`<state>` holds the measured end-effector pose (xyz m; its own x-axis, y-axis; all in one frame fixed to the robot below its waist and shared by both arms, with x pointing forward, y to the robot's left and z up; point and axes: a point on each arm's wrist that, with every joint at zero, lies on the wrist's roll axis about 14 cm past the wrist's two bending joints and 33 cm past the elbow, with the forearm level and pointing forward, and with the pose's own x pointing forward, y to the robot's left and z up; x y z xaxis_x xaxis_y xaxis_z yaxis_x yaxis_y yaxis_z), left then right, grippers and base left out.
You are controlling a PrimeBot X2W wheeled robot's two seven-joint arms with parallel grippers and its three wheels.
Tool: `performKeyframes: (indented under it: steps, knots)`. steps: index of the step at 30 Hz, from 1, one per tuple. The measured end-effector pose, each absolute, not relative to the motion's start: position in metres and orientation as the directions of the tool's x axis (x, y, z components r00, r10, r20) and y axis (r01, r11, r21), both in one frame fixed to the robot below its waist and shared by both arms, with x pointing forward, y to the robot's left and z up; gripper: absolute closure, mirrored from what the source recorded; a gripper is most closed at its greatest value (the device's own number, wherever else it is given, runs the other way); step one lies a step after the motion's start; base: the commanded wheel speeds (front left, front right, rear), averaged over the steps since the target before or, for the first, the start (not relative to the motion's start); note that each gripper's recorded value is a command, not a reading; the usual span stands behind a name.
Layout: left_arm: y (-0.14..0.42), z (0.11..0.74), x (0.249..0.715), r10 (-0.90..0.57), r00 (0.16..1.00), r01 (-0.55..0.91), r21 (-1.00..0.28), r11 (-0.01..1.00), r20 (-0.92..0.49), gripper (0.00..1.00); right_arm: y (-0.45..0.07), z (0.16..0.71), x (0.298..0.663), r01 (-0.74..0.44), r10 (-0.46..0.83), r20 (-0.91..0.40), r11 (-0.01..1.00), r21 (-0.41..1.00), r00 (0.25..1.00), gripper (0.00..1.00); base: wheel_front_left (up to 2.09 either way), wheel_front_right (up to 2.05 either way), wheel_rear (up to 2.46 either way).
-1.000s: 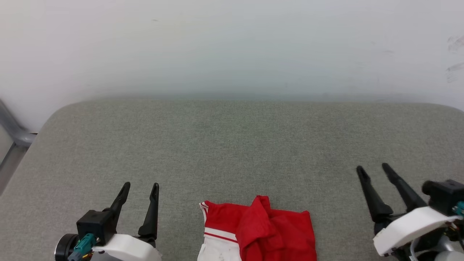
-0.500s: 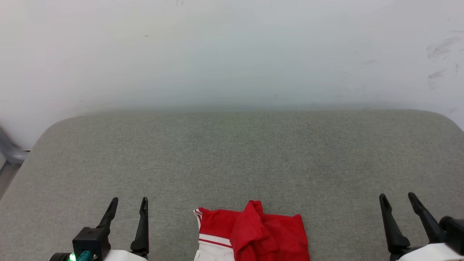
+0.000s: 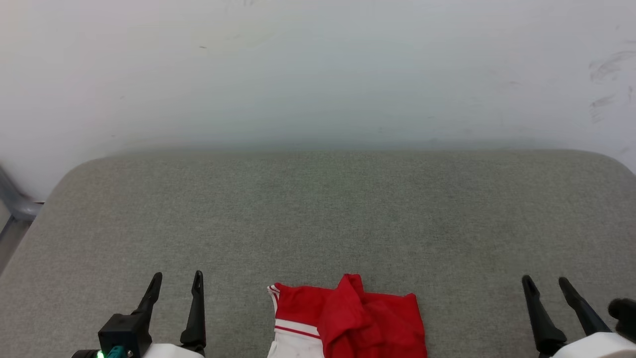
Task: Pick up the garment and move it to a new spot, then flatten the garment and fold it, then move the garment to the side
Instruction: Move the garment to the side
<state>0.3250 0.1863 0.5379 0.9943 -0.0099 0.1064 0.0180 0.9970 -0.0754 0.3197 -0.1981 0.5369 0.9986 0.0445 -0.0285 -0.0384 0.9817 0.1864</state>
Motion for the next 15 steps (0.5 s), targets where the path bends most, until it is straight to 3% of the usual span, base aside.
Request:
performKeyframes:
  steps: [6, 10, 15]
  knots:
    - [0.186, 0.542, 0.329, -0.001, 0.993, 0.013, -0.097, 0.995, 0.120, 0.00, -0.211, 0.481, 0.317, 0.050, 0.066, -0.281, 0.920, 0.388, 0.958, 0.00, 0.00, 0.00, 0.00]
    - [0.189, 0.542, 0.331, 0.008, 0.992, 0.005, -0.103, 0.995, 0.123, 0.00, -0.199, 0.439, 0.307, 0.055, 0.209, -0.495, 0.883, 0.467, 0.843, 0.00, 0.00, 0.00, 0.00]
    - [0.193, 0.539, 0.332, 0.031, 0.992, -0.018, -0.112, 0.994, 0.119, 0.00, -0.162, 0.418, 0.302, 0.009, 0.389, -0.601, 0.835, 0.551, 0.698, 0.00, 0.00, 0.00, 0.00]
